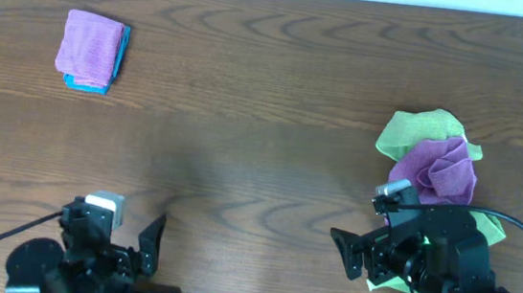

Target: Fold the cloth

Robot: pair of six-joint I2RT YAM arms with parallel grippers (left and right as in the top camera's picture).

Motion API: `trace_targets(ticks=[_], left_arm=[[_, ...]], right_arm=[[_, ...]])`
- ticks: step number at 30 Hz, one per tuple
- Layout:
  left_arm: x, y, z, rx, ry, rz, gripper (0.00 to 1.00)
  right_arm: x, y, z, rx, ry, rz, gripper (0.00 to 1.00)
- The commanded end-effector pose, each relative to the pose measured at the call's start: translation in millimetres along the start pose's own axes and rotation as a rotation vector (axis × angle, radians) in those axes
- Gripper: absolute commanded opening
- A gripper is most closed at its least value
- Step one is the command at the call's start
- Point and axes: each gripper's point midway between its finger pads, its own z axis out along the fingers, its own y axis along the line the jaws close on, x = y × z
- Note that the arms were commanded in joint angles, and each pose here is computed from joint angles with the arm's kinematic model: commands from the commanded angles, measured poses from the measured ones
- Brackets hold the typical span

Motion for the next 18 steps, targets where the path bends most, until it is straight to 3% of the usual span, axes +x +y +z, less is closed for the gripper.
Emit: trace_targets(ticks=[1, 9, 18], left_arm=[[9.3, 9.3, 20.2, -0.02, -0.06, 0.124, 0.95], [33.2, 25.9, 82.0, -0.01, -0.167, 0.116, 0.95], [55.3, 46.4, 105.9, -0.084, -0.156, 0.049, 0.95]], right_arm=[[1.9, 0.2, 1.1, -0.001, 0.006, 0.012, 0.99], [1.9, 0.2, 1.1, -0.001, 0.006, 0.012, 0.99], [1.9, 0.2, 1.1, -0.001, 0.006, 0.012, 0.99]])
